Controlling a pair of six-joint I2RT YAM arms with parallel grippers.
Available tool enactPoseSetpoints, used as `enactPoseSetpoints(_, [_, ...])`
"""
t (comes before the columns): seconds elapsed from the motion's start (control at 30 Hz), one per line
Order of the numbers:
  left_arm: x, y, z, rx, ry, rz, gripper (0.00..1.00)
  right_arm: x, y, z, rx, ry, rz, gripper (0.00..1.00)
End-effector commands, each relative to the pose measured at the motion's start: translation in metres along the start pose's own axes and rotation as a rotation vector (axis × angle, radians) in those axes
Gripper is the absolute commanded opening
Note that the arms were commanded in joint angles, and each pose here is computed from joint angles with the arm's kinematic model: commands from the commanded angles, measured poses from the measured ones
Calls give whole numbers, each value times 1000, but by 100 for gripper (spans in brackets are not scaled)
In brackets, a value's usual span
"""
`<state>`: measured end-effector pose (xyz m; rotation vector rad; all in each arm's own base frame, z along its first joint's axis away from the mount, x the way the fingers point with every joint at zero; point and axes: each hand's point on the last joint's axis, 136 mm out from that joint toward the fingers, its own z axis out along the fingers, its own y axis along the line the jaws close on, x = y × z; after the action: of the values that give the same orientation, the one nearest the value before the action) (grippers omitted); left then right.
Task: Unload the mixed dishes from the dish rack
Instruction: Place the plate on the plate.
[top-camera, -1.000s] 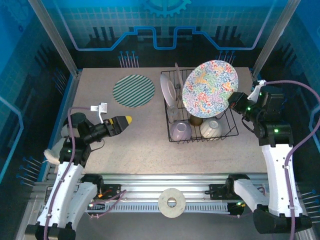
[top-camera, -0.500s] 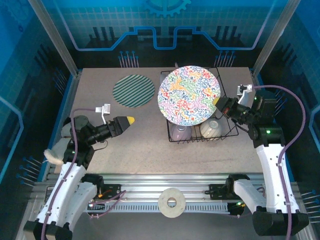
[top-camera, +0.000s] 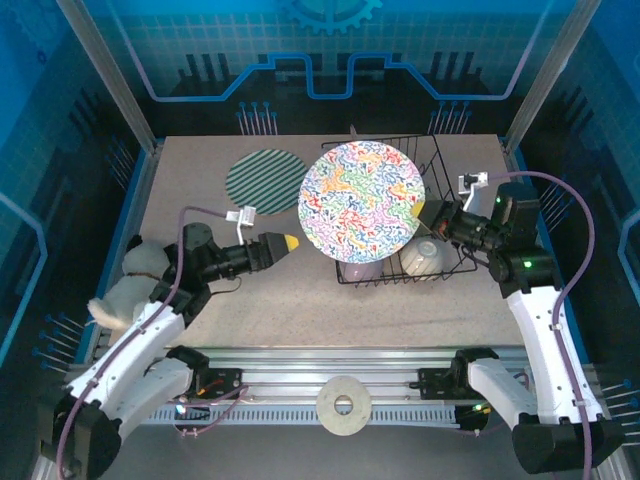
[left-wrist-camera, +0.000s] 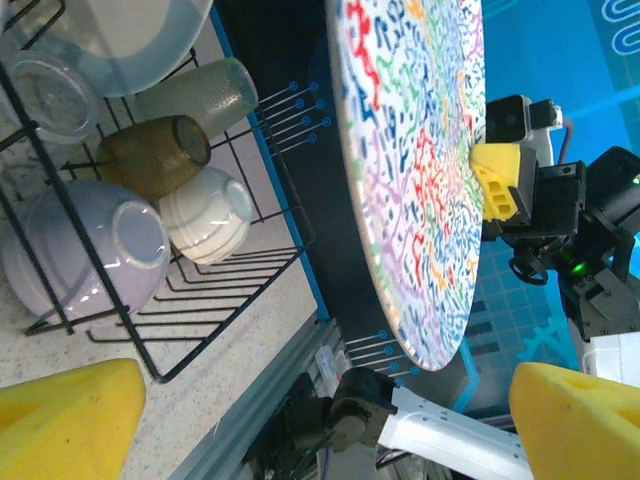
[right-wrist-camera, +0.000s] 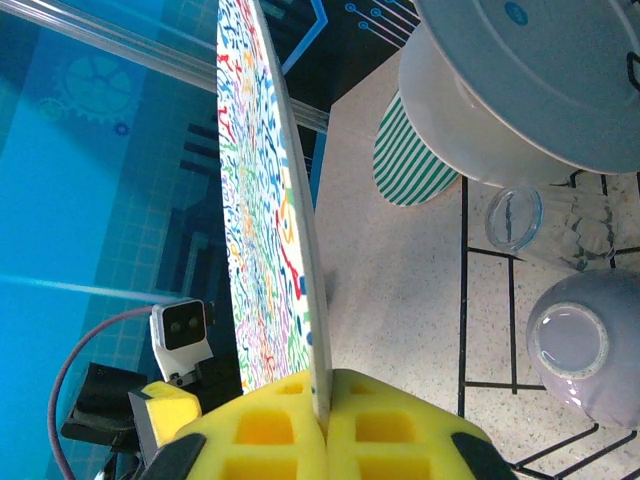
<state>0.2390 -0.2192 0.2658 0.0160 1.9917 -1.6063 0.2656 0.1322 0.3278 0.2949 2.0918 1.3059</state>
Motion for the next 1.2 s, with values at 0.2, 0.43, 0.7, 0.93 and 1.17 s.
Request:
enactPoseSetpoints(0.2, [-26, -31, 26, 88, -73, 51, 73, 3, 18, 2, -88, 23, -25, 0])
enactPoseSetpoints(0.43, [-31, -27, 41, 97, -85, 16, 57, 5, 17, 3, -90, 32, -19, 0])
enactPoseSetpoints(0.7, [-32, -23, 50, 118, -106, -37, 28, 5, 15, 5, -87, 36, -18, 0])
enactPoseSetpoints(0.93, [-30, -18, 51, 124, -144, -87, 0, 4, 12, 9, -85, 41, -18, 0])
enactPoseSetpoints(1.17, [-27, -17, 51, 132, -191, -135, 0, 6, 19, 16, -119, 69, -61, 4])
